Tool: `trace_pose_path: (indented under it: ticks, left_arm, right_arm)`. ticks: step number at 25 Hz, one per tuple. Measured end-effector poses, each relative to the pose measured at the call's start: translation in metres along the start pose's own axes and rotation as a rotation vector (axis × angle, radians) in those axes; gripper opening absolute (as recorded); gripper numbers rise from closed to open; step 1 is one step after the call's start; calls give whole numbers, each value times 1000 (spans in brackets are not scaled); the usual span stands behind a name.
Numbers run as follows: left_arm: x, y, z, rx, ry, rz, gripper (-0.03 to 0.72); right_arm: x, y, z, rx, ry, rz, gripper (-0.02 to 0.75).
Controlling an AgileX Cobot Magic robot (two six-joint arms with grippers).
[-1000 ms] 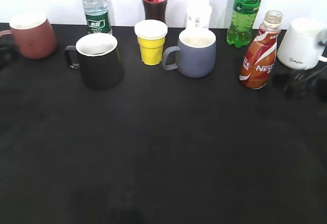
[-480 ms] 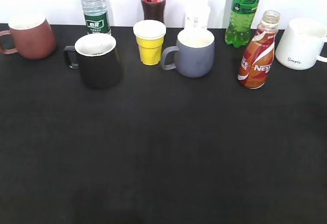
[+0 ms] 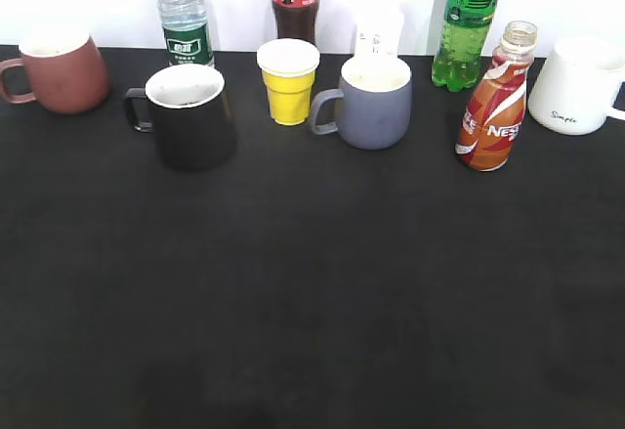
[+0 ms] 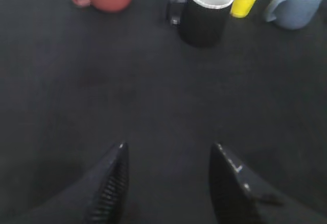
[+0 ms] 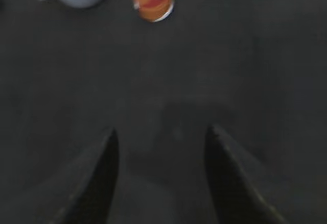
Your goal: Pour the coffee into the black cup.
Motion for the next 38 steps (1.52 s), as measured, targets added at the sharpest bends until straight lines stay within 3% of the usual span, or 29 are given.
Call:
trace_pose_path:
  ticks: [3,6,9,16,23,29,38]
  left_arm:
    - [-3,-1,-33,62,-38,4,391]
    - [12,-2,-39,99,-47,4,391]
    - [18,-1,-39,103,-67,9,391]
    - [18,-1,-39,104,-70,10,382]
    - [17,-1,-39,-8,-49,224,323]
    - [18,-1,-39,-11,-47,228,247]
    - [18,-1,-39,-11,-47,228,240]
  right_arm:
    - [-20,-6,-26,-53,-71,-14,427]
    - [-34,-9,-37,-90,-149,-30,424]
    - [-28,-15,-47,-85,-71,-75,422]
    - [-28,-17,-47,-63,-70,-94,417]
    - [-44,-16,-57,-79,-190,-68,417]
    - [-44,-16,-57,-79,-191,-69,417]
    - [-44,-16,-57,-79,-191,-69,412]
Point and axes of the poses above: a point on each arm's last joint axis where the gripper is mounted, x pointing out along that axis toward the gripper, y along the wrist's bending axis when the last joint is at zero, z = x × y, the point moved 1 cm from there along x, pointing out along that axis toward the gripper, and after that the axes turned 9 degrees about x, right-handed, at the moved point
